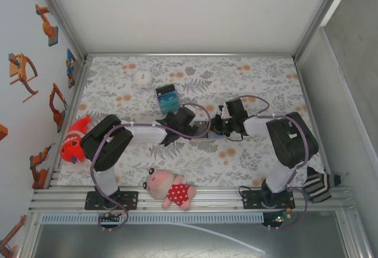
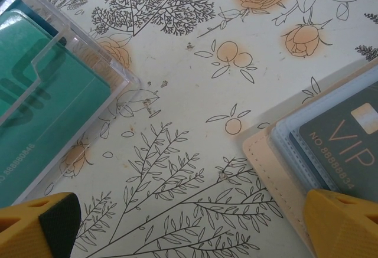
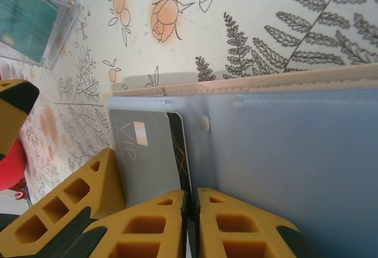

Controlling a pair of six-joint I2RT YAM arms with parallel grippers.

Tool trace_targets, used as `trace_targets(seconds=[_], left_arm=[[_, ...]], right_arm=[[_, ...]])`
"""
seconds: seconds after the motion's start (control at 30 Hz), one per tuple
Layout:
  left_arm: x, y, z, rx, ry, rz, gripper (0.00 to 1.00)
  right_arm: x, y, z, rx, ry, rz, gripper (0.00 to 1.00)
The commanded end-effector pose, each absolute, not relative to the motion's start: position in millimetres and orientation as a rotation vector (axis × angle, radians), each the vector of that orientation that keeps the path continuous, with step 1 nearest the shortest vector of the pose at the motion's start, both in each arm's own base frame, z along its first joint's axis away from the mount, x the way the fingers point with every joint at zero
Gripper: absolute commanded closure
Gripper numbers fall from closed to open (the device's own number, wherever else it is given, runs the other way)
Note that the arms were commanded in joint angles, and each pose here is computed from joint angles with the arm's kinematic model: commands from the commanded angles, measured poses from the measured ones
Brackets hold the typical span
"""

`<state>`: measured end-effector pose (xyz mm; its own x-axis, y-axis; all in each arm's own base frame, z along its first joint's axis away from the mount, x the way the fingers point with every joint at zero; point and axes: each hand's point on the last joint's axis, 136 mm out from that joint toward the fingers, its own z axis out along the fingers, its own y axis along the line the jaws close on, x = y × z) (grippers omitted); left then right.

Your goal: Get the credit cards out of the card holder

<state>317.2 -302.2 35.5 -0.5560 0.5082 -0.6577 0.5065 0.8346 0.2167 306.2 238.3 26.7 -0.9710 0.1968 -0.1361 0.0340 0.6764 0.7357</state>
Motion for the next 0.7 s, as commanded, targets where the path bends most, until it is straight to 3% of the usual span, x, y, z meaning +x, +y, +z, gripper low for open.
trace_targets(seconds=[0.0, 0.47, 0.67], left_arm=[[314.8, -304.8, 28.9, 0.774, 2.273, 0.027, 0.03], [315.0, -306.9, 31.0, 0.776, 2.268, 0.025, 0.03], [315.6, -304.5, 31.6, 0.772, 2.266, 0.041, 0.03]], right_arm=[[305.4, 245.3, 34.1, 0.178, 2.643, 1.272, 0.88], [303.9, 248.7, 38.3, 0.163, 2.599, 1.357, 0.89], [304.0, 246.3, 37.2, 0.171, 2.601, 1.350, 1.00]])
